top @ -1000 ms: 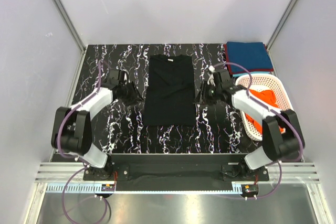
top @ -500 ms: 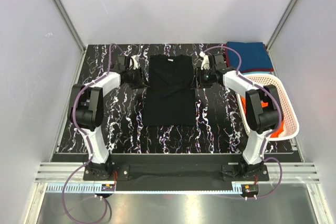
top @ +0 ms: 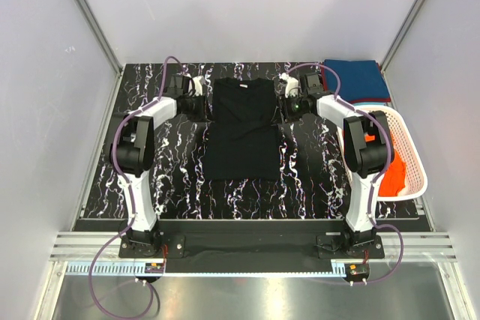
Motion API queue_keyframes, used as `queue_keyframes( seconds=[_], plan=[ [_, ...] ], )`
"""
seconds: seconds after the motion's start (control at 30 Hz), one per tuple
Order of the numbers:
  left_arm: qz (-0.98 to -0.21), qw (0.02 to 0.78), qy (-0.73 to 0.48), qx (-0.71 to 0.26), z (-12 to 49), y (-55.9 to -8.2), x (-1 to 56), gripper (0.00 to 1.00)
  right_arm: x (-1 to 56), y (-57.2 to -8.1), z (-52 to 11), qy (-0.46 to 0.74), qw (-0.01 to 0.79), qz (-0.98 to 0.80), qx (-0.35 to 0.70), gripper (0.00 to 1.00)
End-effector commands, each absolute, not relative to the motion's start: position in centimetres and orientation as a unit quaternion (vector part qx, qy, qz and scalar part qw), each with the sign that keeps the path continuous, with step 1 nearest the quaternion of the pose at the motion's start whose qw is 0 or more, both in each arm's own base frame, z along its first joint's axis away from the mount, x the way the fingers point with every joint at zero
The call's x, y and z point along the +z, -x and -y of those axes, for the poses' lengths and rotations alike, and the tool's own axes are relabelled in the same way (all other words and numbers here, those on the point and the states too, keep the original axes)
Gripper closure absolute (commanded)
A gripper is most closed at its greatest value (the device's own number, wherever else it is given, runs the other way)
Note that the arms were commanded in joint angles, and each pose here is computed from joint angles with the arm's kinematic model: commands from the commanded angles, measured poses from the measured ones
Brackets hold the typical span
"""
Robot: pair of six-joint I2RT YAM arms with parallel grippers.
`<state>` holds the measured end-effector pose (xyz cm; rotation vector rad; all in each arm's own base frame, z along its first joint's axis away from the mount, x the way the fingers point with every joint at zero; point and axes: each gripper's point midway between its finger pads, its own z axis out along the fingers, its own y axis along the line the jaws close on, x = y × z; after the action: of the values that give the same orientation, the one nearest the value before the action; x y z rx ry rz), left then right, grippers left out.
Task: Fold and stack the t-shirts
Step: Fold the tshirt
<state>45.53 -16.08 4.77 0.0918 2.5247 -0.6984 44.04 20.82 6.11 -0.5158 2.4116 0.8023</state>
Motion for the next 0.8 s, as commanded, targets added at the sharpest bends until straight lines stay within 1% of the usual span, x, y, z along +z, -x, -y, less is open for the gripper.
queue_keyframes(
  seconds=[0.0, 0.07, 0.13, 0.23, 0.3, 0.37, 0.4, 0.43, 0.5, 0.63, 0.77],
  plan=[
    [-0.915, 0.278, -0.065, -0.284, 17.0, -46.9, 6.4, 0.71, 7.3, -45.2, -21.6, 0.221, 0.286, -0.873, 0.327, 0.55],
    [-0.913, 0.277, -0.069, -0.293, 17.3, -47.0, 6.5, 0.73, 7.4, -45.3, -21.9, 0.226, 0.286, -0.868, 0.337, 0.57],
    [-0.912, 0.278, -0.072, -0.295, 17.4, -47.1, 6.6, 0.77, 7.5, -45.4, -22.1, 0.229, 0.285, -0.867, 0.34, 0.57],
    [-0.911, 0.273, -0.074, -0.301, 17.6, -47.0, 6.4, 0.82, 7.6, -45.6, -22.1, 0.233, 0.288, -0.864, 0.342, 0.61],
    [-0.91, 0.272, -0.074, -0.304, 17.7, -46.9, 6.5, 0.83, 7.7, -45.6, -22.2, 0.233, 0.288, -0.863, 0.345, 0.64],
    [-0.911, 0.275, -0.076, -0.298, 17.4, -46.8, 6.6, 0.83, 8.0, -45.6, -22.4, 0.232, 0.288, -0.861, 0.349, 0.66],
    [-0.913, 0.272, -0.078, -0.293, 17.1, -46.6, 6.6, 0.77, 8.0, -45.6, -22.4, 0.232, 0.289, -0.86, 0.35, 0.66],
    [-0.913, 0.276, -0.085, -0.288, 16.9, -46.6, 6.8, 0.67, 8.1, -45.7, -22.4, 0.23, 0.288, -0.861, 0.35, 0.66],
    [-0.915, 0.287, -0.085, -0.272, 16.1, -46.5, 7.2, 0.57, 8.1, -45.7, -22.4, 0.23, 0.289, -0.861, 0.35, 0.65],
    [-0.915, 0.298, -0.092, -0.258, 14.9, -46.5, 8.1, 0.53, 8.1, -45.7, -22.4, 0.228, 0.288, -0.862, 0.35, 0.65],
    [-0.908, 0.295, -0.108, -0.279, 15.4, -45.9, 8.6, 0.54, 8.3, -45.9, -22.5, 0.224, 0.289, -0.862, 0.351, 0.65]
  ],
)
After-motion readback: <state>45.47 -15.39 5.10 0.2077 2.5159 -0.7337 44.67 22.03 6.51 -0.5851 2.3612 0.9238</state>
